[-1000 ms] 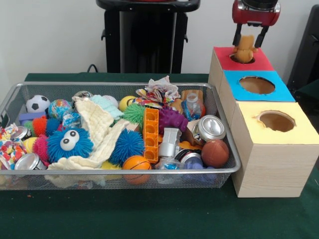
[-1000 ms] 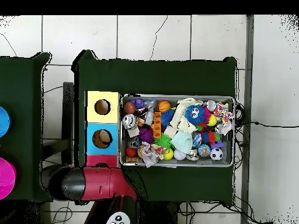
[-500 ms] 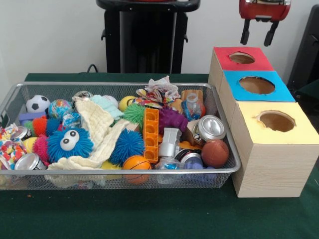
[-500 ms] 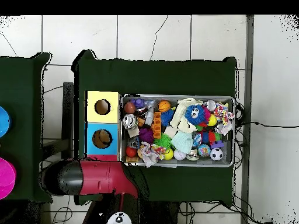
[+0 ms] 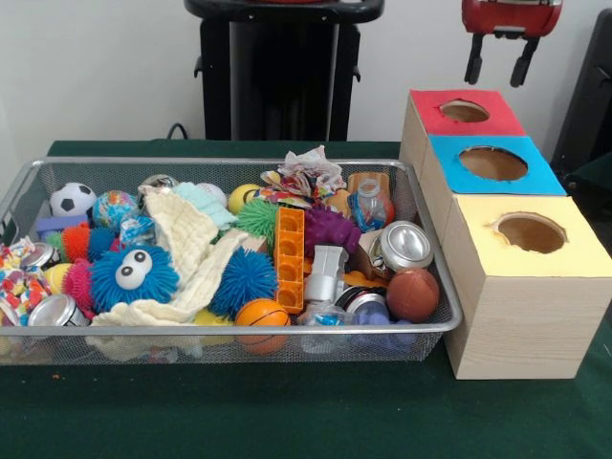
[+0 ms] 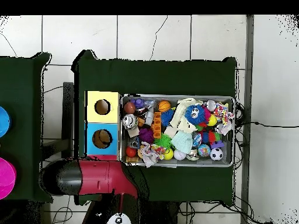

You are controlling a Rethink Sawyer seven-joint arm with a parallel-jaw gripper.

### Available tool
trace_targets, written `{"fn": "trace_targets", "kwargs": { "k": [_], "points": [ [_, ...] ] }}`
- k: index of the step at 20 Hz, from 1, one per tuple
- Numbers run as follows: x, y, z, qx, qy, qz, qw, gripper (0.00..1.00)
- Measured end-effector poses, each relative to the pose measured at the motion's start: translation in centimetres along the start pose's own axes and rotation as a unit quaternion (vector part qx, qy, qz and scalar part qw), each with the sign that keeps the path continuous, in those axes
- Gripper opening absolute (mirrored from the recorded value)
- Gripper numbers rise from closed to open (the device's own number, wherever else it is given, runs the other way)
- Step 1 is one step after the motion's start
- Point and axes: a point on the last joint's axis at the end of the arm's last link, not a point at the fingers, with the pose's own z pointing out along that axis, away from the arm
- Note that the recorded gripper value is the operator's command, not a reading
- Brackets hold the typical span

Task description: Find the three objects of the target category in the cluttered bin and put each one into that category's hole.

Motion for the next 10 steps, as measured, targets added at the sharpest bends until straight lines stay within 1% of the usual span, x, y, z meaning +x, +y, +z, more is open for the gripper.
{"fn": "trace_targets", "kwargs": {
  "k": [5,6,10],
  "points": [
    [-0.2,-0.3,0.0,0.000,0.000,0.003,1.0000,1.00],
    [-0.4,-0.7,-0.1,-0.001,-0.001,0.007,1.0000,1.00],
    [-1.2,-1.7,-0.2,0.001,-0.005,0.011,0.9999,1.00]
  ]
}}
